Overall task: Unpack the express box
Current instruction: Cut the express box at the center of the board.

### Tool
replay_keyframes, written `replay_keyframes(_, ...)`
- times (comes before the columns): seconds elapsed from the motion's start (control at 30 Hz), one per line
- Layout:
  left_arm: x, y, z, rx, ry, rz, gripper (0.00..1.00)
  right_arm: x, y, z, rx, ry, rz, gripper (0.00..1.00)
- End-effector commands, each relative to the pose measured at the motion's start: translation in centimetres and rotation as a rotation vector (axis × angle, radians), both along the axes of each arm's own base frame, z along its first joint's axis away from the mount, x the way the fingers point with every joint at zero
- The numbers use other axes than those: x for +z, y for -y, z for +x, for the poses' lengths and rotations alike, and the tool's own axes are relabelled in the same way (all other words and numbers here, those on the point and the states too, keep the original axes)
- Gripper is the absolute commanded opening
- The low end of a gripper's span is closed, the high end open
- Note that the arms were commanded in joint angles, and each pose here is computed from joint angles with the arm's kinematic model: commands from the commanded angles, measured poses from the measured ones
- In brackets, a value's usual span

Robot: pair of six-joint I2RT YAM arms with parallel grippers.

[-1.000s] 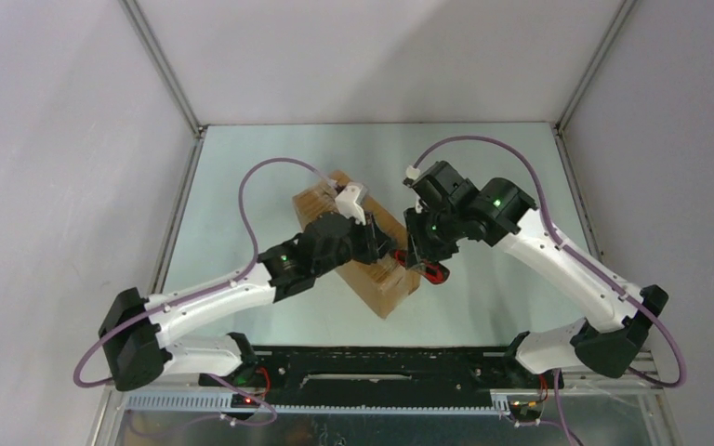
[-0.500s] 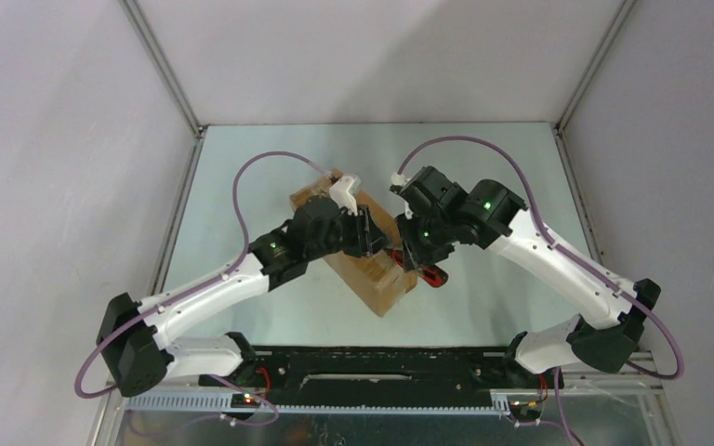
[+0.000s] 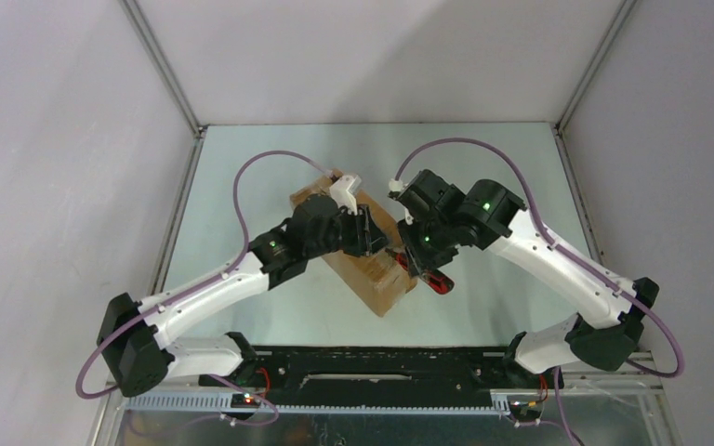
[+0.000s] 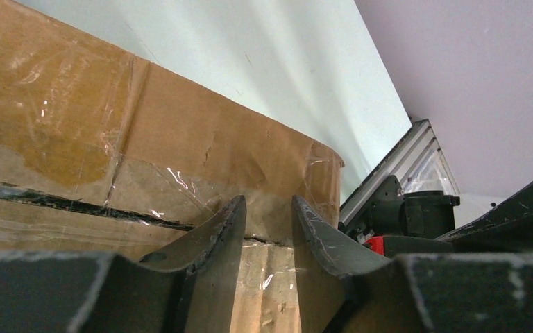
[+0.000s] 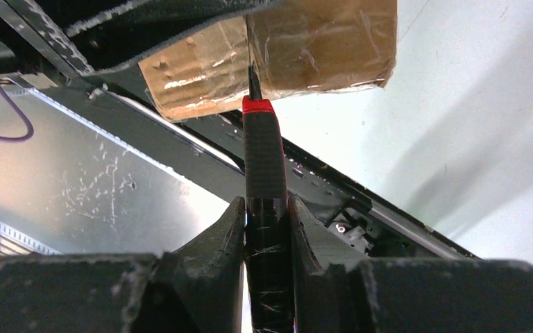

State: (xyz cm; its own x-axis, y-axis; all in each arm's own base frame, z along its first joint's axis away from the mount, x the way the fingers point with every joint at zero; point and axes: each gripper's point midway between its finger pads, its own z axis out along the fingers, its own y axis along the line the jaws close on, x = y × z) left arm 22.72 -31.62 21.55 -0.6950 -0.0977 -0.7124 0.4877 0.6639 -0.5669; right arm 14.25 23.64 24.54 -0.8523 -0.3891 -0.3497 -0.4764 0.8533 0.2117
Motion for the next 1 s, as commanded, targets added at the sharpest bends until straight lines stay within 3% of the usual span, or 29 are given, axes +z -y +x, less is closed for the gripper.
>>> replay_keyframes(0.0, -7.1, -6.1, -0.3, 0.090, -0.128, 0.329, 0.40, -0.2, 2.5, -1.9, 0.032, -0.061, -0.113, 0.00)
replay_keyframes(0.33, 1.1, -4.4, 0.2, 0.106, -0.089, 0.093, 0.45, -0.6, 2.1, -1.4, 0.038, -0.065, -0.134, 0.00)
replay_keyframes(0.53, 5.0, -1.6, -0.5, 0.061, -0.142, -0.147, 0.44, -0.7, 1.8, -1.2, 0.040, -0.068, -0.136, 0.00)
replay_keyframes(0.73, 7.7, 0.4, -0.8, 0.031, -0.190, -0.351, 0.43, -0.8, 1.6, -1.1, 0.042, -0.069, -0.138, 0.00)
replay_keyframes(0.97, 7.5, 2.4, -0.7, 0.016, -0.267, -0.429, 0.42, -1.0, 1.4, -0.9, 0.042, -0.073, -0.139, 0.00)
